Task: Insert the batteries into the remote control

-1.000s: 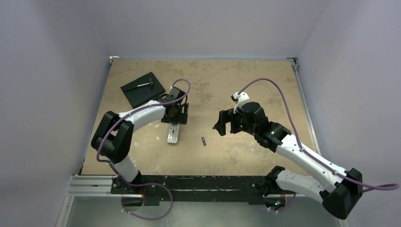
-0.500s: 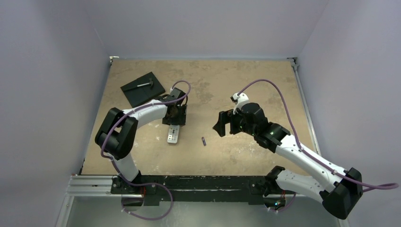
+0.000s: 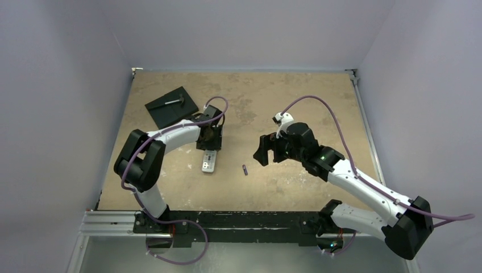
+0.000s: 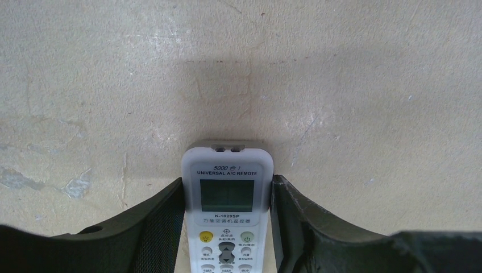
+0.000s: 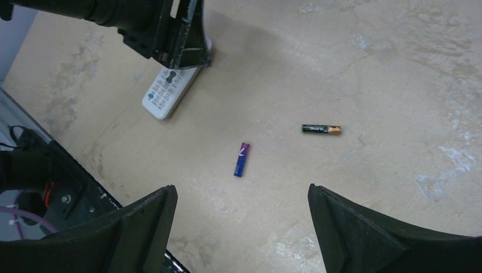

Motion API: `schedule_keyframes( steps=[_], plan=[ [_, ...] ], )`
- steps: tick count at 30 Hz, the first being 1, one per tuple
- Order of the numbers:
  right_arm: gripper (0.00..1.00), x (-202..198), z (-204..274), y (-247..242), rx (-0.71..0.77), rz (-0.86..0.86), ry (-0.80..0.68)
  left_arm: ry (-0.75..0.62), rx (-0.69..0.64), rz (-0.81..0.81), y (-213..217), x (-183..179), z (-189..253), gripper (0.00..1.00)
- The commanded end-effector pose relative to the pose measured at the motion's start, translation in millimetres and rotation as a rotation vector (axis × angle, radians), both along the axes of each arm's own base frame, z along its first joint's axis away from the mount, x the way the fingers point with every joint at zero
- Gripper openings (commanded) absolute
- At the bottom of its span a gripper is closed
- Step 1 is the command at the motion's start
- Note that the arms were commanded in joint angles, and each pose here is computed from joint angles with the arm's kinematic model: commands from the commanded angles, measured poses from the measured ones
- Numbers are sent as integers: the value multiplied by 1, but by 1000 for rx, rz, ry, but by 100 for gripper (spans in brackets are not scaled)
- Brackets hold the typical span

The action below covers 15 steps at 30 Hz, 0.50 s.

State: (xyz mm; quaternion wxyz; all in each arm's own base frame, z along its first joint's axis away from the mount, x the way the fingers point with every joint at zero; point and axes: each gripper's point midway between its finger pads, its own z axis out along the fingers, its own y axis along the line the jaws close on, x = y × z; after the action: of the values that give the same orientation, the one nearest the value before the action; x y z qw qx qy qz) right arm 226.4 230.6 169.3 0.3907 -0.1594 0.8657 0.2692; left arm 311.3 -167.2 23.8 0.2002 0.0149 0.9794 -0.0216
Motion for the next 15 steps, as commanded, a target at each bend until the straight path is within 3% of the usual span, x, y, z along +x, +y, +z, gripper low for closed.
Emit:
schedule_keyframes(
  steps=[1,15],
  plan=[
    [95,-4,30,25,113,102,-40,-67,-77,37,-6,9,20,0],
    [87,-27,51,55,261,229,23,-159,-379,120,-37,-1,83,0]
  ],
)
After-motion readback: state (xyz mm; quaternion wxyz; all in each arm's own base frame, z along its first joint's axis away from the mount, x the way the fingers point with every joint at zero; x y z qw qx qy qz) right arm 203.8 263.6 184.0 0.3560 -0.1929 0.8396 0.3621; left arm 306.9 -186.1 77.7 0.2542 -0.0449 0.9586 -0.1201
